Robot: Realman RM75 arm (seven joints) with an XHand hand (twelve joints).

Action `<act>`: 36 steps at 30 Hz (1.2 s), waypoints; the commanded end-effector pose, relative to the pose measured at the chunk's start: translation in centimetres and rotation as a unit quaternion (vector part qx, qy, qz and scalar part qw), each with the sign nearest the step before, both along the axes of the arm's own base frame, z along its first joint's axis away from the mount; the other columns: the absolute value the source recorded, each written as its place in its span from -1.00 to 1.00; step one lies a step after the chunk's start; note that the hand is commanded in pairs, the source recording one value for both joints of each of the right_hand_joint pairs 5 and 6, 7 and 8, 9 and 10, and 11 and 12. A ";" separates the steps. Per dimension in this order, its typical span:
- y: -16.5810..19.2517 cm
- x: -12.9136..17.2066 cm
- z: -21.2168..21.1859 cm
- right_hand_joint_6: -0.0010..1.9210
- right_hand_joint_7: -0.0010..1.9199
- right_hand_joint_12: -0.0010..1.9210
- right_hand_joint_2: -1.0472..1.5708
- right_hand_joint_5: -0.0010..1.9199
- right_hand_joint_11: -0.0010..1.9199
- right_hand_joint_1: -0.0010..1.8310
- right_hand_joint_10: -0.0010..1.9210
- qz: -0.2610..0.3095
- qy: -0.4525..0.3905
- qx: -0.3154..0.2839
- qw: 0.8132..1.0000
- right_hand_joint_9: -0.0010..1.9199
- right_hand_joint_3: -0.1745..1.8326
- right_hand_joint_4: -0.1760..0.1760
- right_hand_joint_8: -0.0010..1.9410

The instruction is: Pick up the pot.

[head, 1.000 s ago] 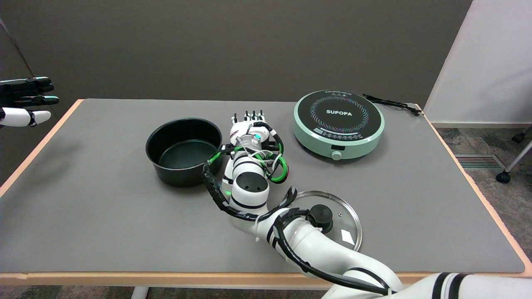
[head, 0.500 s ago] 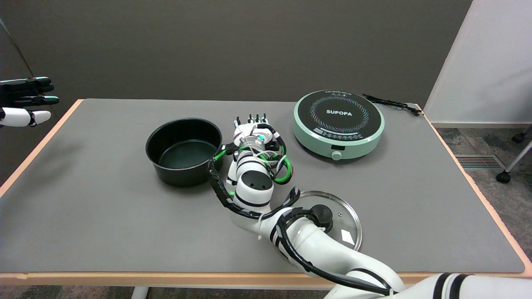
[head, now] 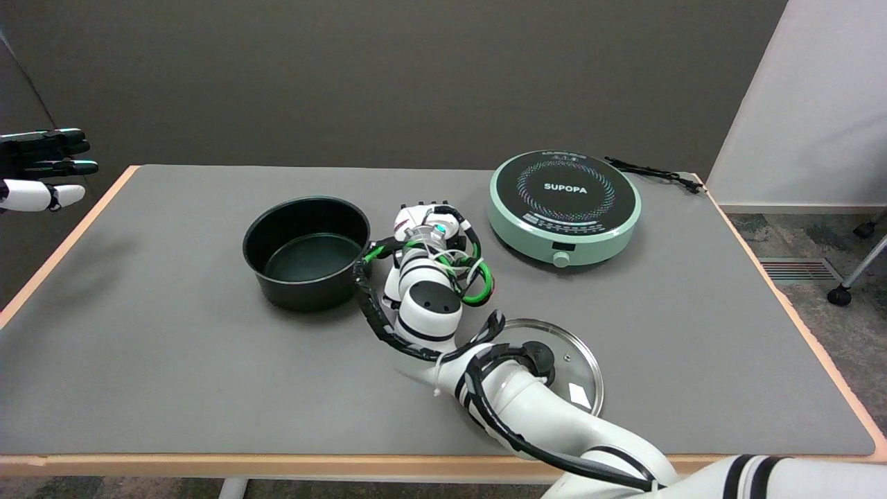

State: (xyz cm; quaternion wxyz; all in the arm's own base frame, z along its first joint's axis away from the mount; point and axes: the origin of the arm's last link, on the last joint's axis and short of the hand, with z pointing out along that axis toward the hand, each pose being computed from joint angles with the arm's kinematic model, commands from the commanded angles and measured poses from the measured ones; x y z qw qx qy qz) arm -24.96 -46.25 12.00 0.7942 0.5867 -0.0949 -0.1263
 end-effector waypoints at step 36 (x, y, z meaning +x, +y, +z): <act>-0.3 -0.3 1.2 1.00 1.00 1.00 0.29 1.00 1.00 0.32 1.00 0.002 -0.066 0.000 0.998 1.00 -0.26 -0.08 0.98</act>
